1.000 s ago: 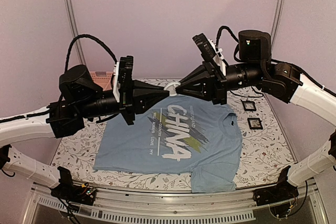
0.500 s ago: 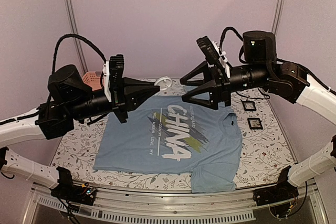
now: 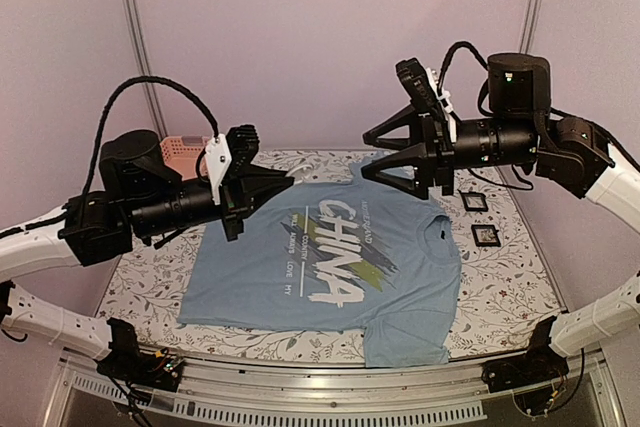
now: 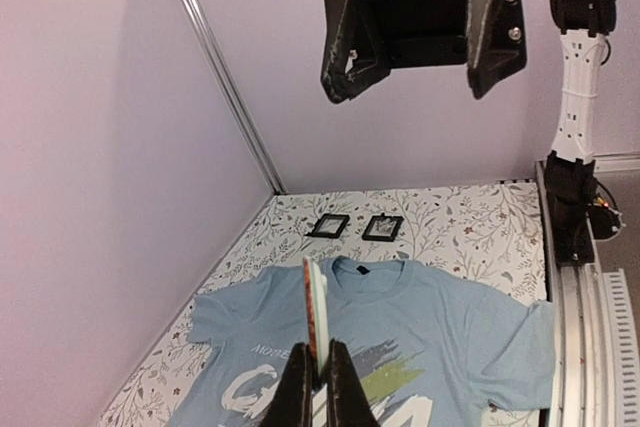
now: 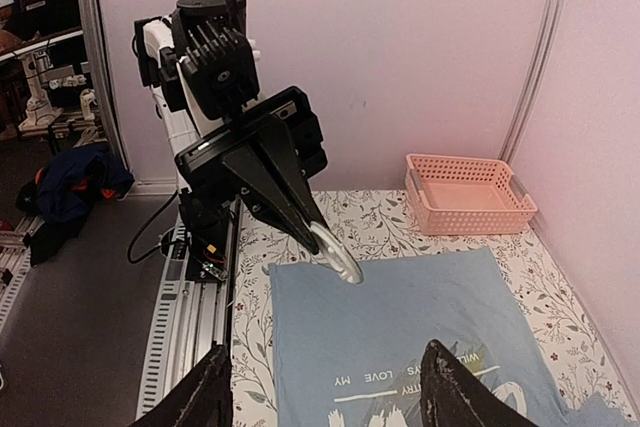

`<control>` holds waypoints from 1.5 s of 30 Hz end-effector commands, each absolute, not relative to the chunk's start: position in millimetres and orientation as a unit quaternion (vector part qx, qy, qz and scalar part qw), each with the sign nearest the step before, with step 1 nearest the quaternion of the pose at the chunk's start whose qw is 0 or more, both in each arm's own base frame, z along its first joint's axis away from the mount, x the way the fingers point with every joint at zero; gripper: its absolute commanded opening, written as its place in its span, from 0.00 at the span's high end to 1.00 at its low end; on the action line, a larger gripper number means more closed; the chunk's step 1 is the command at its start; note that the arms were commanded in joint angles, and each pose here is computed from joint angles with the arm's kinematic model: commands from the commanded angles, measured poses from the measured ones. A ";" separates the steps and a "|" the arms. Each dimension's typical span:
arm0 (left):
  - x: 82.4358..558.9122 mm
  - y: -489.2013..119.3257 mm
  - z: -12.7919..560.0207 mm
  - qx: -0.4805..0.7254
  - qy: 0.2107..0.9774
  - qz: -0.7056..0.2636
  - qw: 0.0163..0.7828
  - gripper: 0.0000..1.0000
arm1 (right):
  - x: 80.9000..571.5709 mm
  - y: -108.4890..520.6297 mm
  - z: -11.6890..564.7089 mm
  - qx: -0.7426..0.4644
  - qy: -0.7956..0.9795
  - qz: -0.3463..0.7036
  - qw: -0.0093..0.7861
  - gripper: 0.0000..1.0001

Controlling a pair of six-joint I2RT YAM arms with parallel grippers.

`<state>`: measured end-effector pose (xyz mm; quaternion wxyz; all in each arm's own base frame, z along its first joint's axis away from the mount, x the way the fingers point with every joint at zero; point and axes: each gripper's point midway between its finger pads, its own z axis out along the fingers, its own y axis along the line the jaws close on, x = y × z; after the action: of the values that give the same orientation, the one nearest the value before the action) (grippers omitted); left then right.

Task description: Pin the brooch onto the clothing

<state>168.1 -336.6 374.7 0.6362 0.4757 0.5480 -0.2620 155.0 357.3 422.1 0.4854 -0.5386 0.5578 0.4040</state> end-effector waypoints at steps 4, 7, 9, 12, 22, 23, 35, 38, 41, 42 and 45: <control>159.6 -333.4 366.1 0.476 0.562 -0.273 0.619 1.00 | 170.7 360.9 430.3 -0.524 0.561 0.382 0.514 0.40; 157.6 -331.2 369.4 0.466 0.564 -0.285 0.620 1.00 | 175.9 363.3 429.0 -0.518 0.567 0.379 0.517 0.42; 151.3 -333.1 371.6 0.469 0.559 -0.303 0.614 1.00 | 179.2 365.4 430.4 -0.513 0.570 0.378 0.518 0.45; 143.9 -334.5 373.9 0.470 0.556 -0.320 0.606 1.00 | 179.8 369.9 431.6 -0.512 0.571 0.387 0.513 0.48; 131.8 -359.6 376.5 0.498 0.544 -0.352 0.576 1.00 | 167.1 387.4 421.2 -0.550 0.536 0.421 0.482 0.61; 132.1 -363.5 376.8 0.500 0.547 -0.353 0.571 1.00 | 161.3 385.1 421.1 -0.556 0.528 0.427 0.480 0.62; 126.3 -376.8 386.3 0.508 0.545 -0.372 0.554 1.00 | 129.2 360.4 410.5 -0.579 0.507 0.446 0.456 0.71; 120.6 -380.1 383.6 0.523 0.531 -0.378 0.550 1.00 | 130.9 363.5 407.9 -0.579 0.510 0.447 0.452 0.74; 117.7 -382.2 385.5 0.531 0.513 -0.380 0.557 1.00 | 132.5 366.4 403.3 -0.581 0.512 0.447 0.448 0.75; 117.7 -382.7 386.5 0.531 0.509 -0.380 0.561 1.00 | 131.8 366.4 402.8 -0.582 0.510 0.449 0.447 0.75; 118.1 -385.5 387.6 0.533 0.502 -0.379 0.566 1.00 | 130.2 365.0 404.1 -0.583 0.506 0.448 0.451 0.74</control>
<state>125.9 -377.8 387.3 0.5612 0.5192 0.5263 -0.3722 132.1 365.2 405.6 0.4487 -0.5788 0.5135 0.4472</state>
